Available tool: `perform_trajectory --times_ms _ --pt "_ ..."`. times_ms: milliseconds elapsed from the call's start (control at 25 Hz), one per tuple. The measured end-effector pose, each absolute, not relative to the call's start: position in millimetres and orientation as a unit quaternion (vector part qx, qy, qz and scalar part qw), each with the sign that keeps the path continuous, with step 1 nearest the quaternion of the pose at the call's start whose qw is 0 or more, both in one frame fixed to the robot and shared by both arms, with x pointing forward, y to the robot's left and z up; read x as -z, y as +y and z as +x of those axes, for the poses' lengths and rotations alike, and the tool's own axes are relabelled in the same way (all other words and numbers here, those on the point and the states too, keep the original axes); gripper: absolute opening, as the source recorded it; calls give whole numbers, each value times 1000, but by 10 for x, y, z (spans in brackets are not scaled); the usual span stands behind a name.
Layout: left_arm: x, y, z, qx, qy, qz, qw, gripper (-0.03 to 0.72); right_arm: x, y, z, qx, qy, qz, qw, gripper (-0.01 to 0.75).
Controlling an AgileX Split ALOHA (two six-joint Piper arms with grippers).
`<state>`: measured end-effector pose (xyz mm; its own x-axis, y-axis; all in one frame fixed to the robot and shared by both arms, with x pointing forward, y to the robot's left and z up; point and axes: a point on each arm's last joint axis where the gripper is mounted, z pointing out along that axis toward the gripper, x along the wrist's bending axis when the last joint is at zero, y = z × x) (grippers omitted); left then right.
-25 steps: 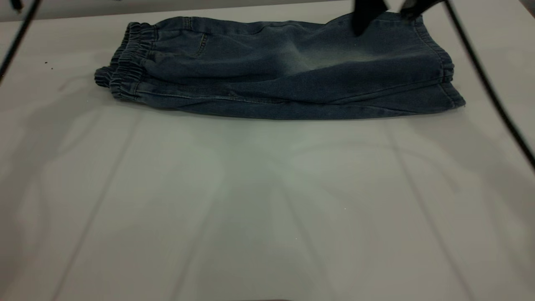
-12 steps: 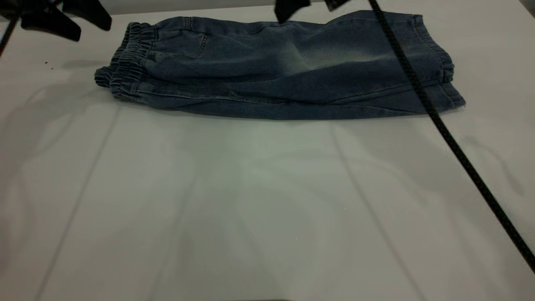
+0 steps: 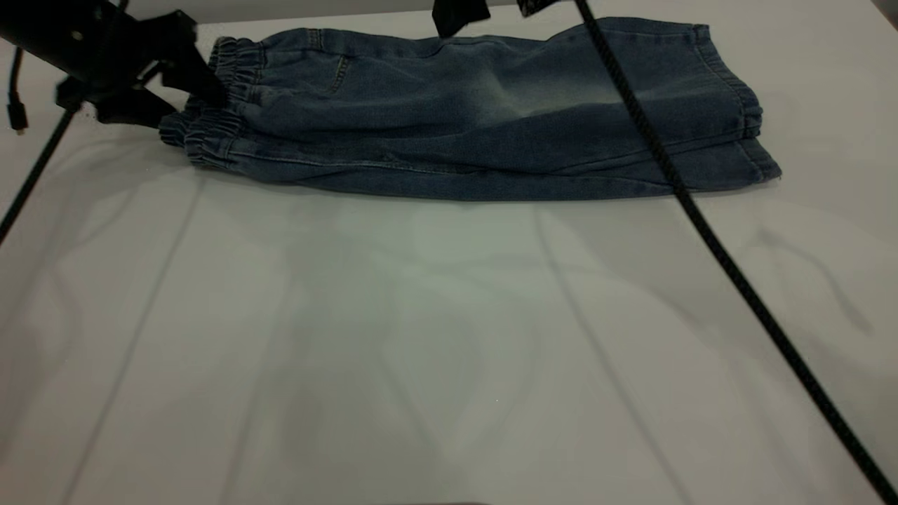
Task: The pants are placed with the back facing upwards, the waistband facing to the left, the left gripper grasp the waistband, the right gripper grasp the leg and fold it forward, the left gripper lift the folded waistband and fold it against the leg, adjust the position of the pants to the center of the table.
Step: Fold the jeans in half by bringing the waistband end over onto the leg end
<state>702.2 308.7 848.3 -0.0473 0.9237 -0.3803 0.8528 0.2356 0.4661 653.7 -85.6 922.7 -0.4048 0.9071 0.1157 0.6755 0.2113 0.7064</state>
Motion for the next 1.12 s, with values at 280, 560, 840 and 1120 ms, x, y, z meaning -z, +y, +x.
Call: perform_trajectory --times_ms 280,560,840,1120 --pt "-8398 2977 7085 -55 719 596 352 475 -8890 -834 6596 -348 756 525 175 584" --pt "-8299 2935 7082 -48 717 599 353 95 -8586 -841 6616 -336 759 529 178 584" --pt "-8578 2895 7099 -53 686 619 378 75 -8241 -859 6580 -301 784 516 170 584" --pt "-9145 2778 7190 -52 625 646 436 75 -8223 -693 6461 -281 814 486 147 584"
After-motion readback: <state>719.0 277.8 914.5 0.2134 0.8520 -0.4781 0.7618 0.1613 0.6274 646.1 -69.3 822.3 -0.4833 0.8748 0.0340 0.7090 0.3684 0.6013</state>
